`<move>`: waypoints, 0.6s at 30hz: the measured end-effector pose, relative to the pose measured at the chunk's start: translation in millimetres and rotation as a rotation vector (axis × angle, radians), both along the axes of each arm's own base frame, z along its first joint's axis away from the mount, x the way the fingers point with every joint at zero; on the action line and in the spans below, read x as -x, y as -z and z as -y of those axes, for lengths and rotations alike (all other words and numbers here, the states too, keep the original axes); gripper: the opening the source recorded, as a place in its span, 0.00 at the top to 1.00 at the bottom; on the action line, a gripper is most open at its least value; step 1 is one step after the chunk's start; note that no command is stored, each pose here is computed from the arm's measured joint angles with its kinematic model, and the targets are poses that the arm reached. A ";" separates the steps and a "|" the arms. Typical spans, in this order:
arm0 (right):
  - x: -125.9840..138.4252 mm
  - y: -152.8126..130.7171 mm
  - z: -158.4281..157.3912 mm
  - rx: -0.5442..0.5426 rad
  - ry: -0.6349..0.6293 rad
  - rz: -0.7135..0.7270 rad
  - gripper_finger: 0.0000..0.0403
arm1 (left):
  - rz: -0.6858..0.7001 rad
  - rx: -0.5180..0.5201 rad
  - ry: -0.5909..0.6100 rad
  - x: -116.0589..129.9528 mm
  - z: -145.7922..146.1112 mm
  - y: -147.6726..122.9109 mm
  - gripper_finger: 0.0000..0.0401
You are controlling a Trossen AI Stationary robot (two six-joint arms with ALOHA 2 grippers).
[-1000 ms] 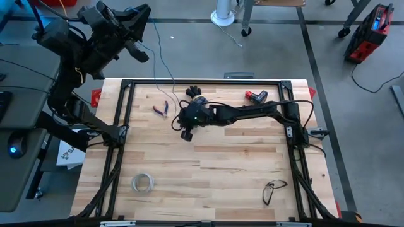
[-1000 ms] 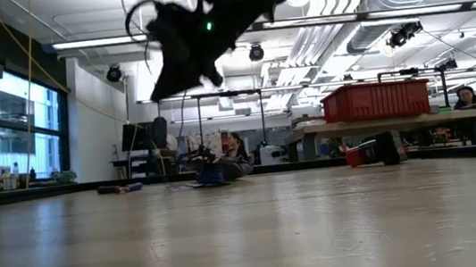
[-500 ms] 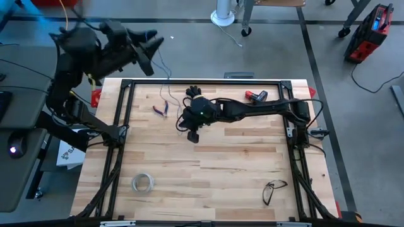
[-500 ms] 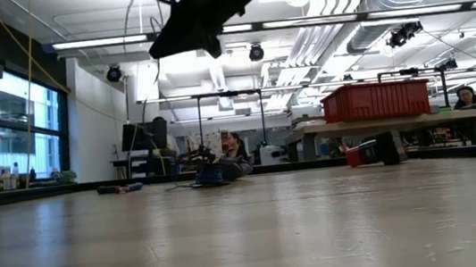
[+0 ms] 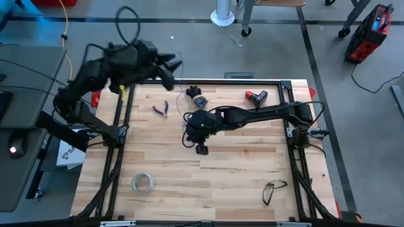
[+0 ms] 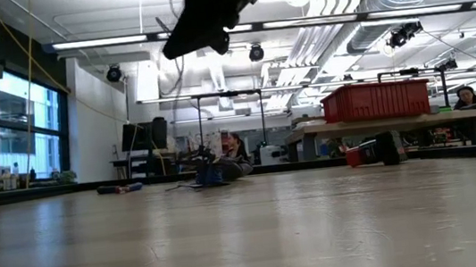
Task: Coil cords
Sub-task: Uncoil the blue wire from the black spool
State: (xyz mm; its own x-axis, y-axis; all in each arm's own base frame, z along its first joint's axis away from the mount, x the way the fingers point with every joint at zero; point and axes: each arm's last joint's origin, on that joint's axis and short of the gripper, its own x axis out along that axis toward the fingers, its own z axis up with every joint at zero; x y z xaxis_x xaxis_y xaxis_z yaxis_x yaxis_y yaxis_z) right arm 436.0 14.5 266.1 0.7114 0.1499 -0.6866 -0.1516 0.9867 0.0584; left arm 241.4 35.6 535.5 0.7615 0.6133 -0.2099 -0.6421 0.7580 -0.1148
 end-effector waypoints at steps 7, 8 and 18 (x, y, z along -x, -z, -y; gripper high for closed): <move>14.7 -18.9 3.3 0.040 -0.033 -0.004 1.00 | 0.145 0.006 0.053 -36.3 13.6 48.6 0.57; 17.0 -21.2 3.5 0.043 -0.041 -0.008 1.00 | 0.178 0.017 0.055 -37.8 14.6 56.7 0.57; 28.2 -27.4 -10.9 0.002 -0.086 -0.058 1.00 | 0.259 0.091 0.014 -13.2 9.3 118.4 0.57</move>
State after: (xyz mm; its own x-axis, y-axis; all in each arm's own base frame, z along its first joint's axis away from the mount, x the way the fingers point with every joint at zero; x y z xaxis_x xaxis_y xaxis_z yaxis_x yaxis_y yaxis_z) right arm 407.8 25.3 293.4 0.6552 0.2072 -0.7265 -0.2319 0.9704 0.0676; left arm 254.5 26.4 417.1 0.8054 0.5896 -0.0604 -0.5716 0.7458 -0.3421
